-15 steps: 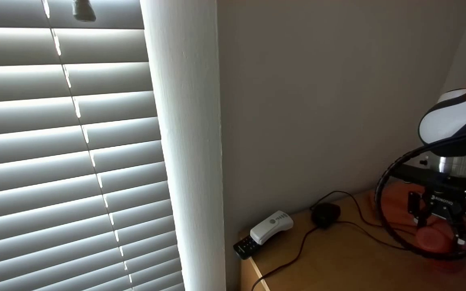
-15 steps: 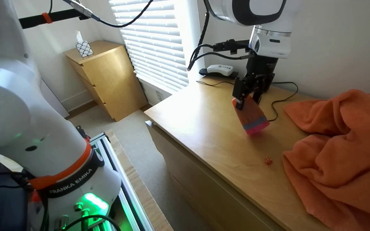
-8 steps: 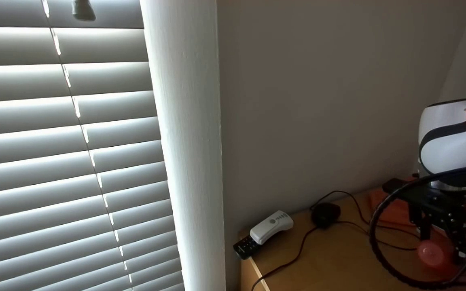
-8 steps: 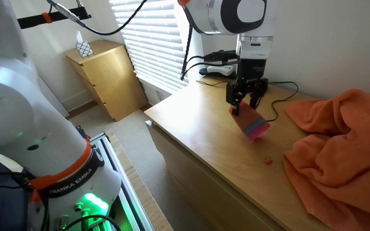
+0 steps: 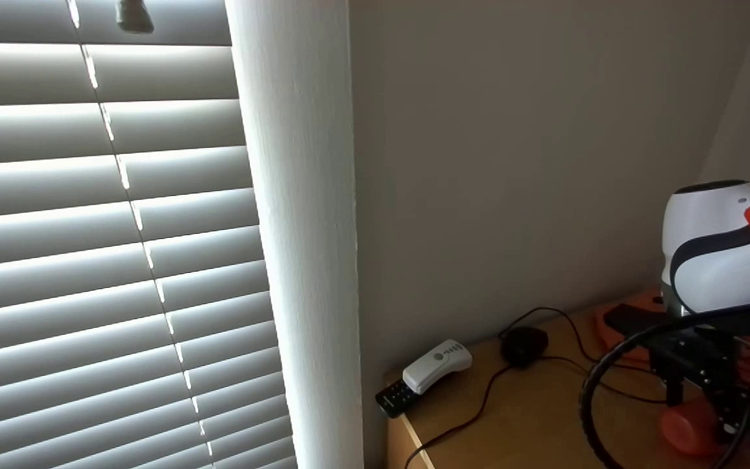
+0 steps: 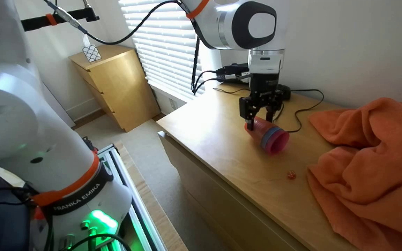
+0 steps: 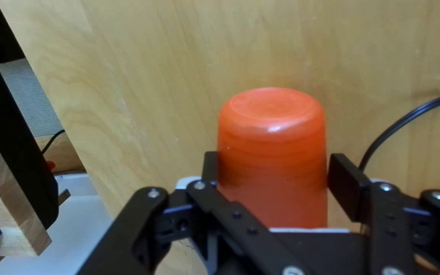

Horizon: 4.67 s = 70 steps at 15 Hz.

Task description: Flip the stack of cups over

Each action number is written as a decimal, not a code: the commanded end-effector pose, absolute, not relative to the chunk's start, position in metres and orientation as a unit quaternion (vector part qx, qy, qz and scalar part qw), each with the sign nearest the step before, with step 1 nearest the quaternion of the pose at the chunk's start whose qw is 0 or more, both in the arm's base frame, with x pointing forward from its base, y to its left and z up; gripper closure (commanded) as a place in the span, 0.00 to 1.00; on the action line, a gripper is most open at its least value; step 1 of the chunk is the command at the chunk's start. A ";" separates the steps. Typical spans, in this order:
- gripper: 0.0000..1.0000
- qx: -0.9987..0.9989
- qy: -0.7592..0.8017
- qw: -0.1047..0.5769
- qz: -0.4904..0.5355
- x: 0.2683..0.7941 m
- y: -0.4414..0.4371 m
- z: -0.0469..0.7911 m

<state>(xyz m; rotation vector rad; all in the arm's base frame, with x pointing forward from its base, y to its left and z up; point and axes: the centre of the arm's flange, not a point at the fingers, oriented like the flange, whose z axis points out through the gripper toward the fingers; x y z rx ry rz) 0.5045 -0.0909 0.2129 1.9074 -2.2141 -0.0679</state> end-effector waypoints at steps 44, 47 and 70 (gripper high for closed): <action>0.00 0.145 -0.958 -0.046 -0.245 0.456 -0.240 0.236; 0.00 0.102 -0.964 -0.032 -0.244 0.456 -0.245 0.227; 0.97 0.089 -0.957 -0.039 -0.274 0.493 -0.206 0.240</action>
